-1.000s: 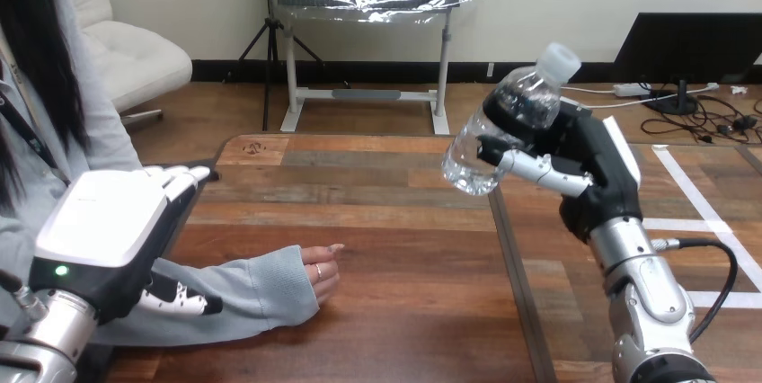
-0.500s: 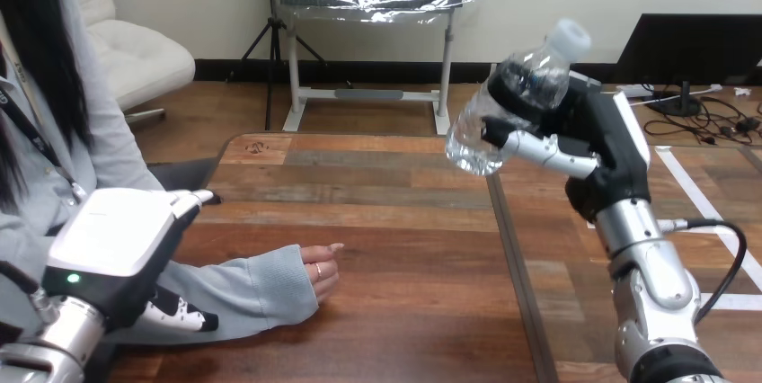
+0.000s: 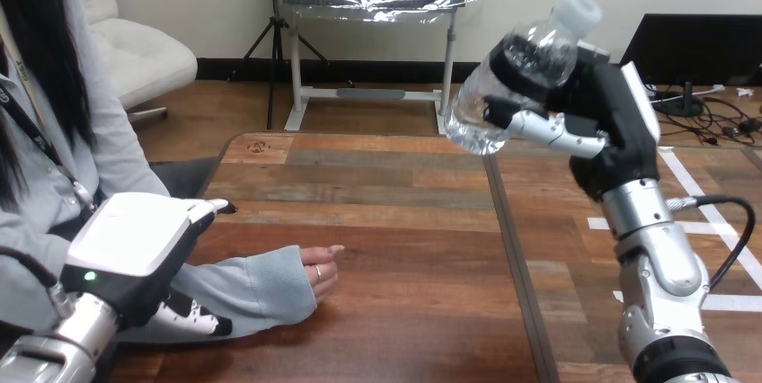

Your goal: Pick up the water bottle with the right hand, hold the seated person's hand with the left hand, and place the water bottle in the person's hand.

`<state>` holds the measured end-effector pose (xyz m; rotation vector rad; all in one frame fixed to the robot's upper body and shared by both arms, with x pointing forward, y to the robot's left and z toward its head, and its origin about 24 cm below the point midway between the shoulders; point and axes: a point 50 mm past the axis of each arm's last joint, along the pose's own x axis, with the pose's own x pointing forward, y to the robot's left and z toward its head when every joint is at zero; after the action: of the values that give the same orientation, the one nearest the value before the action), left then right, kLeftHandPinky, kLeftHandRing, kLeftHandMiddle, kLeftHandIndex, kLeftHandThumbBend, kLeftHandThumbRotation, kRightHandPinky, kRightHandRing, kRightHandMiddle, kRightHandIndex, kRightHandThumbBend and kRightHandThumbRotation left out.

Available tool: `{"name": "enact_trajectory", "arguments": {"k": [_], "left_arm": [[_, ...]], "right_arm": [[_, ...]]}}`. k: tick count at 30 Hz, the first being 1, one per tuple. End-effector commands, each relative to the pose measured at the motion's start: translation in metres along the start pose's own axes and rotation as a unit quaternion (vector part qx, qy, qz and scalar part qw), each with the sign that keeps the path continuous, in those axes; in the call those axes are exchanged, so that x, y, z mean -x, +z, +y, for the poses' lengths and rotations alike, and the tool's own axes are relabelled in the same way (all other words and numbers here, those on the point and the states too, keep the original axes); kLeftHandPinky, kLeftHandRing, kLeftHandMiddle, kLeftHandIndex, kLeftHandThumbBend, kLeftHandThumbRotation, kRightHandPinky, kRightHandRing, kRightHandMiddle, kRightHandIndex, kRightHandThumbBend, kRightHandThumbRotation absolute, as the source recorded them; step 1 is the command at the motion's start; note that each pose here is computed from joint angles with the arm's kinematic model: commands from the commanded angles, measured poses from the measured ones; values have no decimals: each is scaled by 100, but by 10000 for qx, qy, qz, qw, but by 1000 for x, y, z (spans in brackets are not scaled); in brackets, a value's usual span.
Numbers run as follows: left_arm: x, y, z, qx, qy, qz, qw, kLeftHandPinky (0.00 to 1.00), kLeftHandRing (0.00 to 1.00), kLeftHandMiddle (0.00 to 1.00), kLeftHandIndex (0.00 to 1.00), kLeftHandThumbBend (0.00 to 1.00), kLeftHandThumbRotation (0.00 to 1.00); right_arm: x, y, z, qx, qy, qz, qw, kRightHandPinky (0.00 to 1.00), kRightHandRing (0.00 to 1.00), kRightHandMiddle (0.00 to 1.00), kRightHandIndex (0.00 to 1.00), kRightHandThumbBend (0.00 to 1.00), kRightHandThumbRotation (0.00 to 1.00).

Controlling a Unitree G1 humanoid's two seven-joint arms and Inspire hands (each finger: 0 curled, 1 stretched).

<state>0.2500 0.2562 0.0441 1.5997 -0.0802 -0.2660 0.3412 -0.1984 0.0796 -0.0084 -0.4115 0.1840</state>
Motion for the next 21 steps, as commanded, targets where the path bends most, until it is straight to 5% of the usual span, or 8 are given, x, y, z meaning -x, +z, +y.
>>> {"name": "enact_trajectory", "arguments": {"k": [1, 21], "left_arm": [[-17, -4, 23, -162, 295, -138, 9993, 77, 81, 82, 84, 100, 39], [-28, 0, 6, -52, -152, -193, 9997, 75, 75, 79, 82, 100, 42]], "right_arm": [[-14, 27, -1, 146, 22, -735, 9972, 27, 30, 38, 42, 74, 0], [-13, 49, 3, -20, 216, -1205, 9925, 22, 26, 35, 40, 74, 0]]}}
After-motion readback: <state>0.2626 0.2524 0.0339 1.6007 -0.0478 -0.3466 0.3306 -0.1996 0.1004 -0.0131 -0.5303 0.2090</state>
